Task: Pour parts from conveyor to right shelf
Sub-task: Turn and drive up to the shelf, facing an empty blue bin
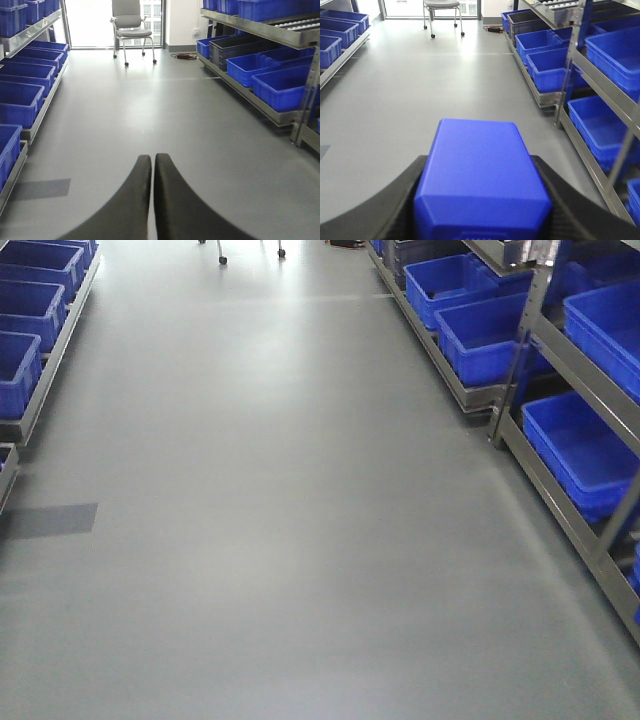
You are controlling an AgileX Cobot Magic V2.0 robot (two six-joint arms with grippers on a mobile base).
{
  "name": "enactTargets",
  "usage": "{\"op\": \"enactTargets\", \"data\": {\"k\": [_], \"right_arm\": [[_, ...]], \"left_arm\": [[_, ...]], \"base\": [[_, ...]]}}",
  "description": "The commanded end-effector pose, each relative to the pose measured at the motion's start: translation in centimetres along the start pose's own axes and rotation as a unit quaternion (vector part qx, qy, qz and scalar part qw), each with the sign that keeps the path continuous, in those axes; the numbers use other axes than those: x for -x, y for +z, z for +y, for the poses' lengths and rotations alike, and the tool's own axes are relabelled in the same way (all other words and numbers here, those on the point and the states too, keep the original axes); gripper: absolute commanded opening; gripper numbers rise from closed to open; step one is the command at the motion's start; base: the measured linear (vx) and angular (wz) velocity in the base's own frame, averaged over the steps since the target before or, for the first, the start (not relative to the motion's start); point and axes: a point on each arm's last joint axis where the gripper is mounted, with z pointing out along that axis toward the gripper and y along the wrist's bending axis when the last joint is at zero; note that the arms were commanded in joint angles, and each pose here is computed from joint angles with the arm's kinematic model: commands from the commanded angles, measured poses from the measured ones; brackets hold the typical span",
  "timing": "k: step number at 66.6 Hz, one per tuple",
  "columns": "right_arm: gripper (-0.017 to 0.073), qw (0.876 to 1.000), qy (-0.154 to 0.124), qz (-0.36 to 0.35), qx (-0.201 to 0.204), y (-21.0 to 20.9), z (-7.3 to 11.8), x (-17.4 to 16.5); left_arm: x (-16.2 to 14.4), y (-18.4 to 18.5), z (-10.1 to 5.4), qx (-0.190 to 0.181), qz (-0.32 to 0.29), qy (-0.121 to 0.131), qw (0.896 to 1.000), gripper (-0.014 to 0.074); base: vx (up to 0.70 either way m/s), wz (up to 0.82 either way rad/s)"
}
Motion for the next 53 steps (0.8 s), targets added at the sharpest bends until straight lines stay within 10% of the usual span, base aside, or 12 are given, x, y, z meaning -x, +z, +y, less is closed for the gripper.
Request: {"op": "enactTargets", "data": {"k": [1,53], "right_arm": [[-0.0005,0.999,-0.003,-0.047,-0.005,-0.27,-0.1,1.49],[-0.0005,0.999,-0.003,-0.047,-0.005,-0.27,-0.1,1.49]], "left_arm": [[1.4,-0.28,-0.08,-0.005,-0.054,-0.008,0.998,-0.0006],[1.41,-0.28,-0.08,-0.005,-0.055,-0.008,0.998,-0.0006]], "base": [[0.69,0.08],[0.63,0.05]]}}
